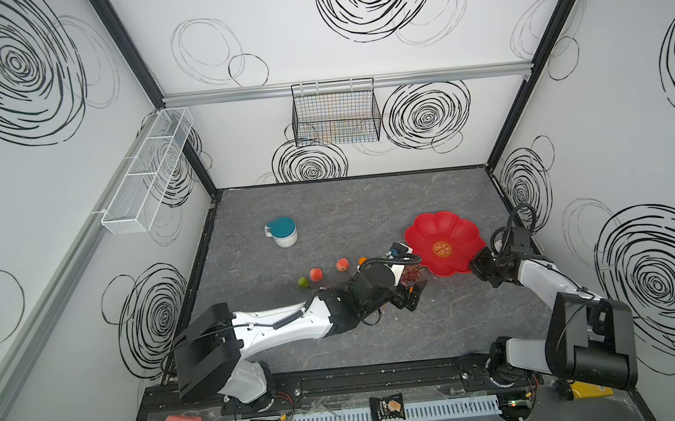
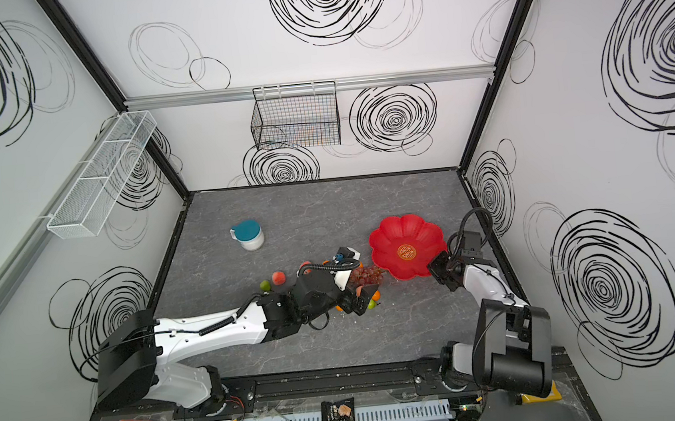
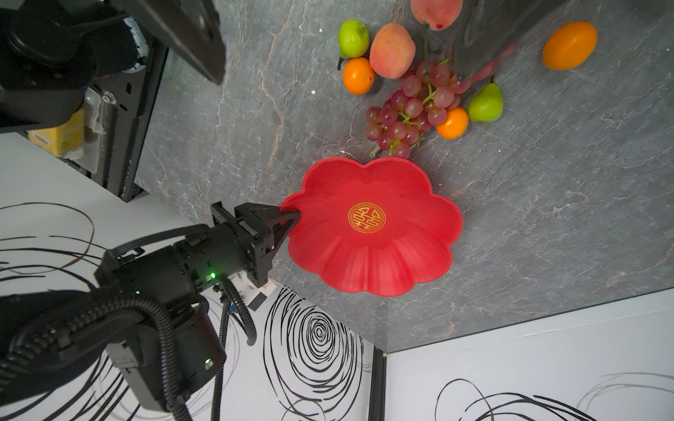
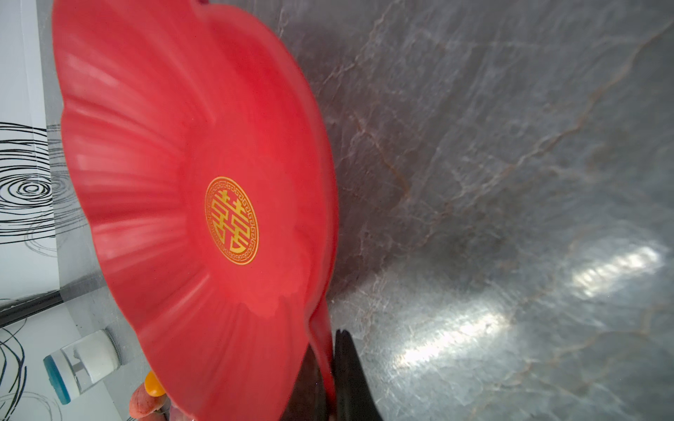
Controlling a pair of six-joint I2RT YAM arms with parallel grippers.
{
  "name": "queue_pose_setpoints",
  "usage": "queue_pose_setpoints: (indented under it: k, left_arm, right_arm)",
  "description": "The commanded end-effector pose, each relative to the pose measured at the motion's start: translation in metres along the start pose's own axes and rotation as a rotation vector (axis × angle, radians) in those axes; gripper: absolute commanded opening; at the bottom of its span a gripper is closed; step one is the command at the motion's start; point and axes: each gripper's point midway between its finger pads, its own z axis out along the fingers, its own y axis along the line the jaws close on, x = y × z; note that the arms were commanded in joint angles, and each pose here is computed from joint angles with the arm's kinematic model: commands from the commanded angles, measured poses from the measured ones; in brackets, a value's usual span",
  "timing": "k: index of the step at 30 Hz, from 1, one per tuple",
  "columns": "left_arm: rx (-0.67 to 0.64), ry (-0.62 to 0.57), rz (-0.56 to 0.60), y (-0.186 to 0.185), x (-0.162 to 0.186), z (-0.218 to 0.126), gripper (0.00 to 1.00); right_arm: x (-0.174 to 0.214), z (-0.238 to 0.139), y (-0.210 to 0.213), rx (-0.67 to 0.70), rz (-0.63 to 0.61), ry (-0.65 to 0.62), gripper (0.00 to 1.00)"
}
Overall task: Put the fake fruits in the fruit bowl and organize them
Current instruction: 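Drag the red bowl toward the table center with the right gripper while the left hovers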
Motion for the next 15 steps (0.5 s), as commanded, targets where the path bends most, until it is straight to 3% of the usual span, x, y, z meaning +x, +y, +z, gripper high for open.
queue_pose_setpoints:
  k: [1,9,15]
  left_arm:
    - [0.01,-0.044,-0.003,-0.006,-0.018,-0.003,0.99]
    - [-0.015,-0.089,-0.057,0.011,-0.04,-0.015,0.99]
    - [-0.079,-0.137,-0.112,0.047,-0.055,-0.039,0.99]
  right_arm:
    - [-0.011,-0.01,0.003,0.005,0.0,-0.046,0.03]
    - [-0.025,-0.035,0.018,-0.016,-0.024,-0.122,0.0]
    - [-0.028,-0.059,0.062,-0.114,-0.108,-0.167,0.0]
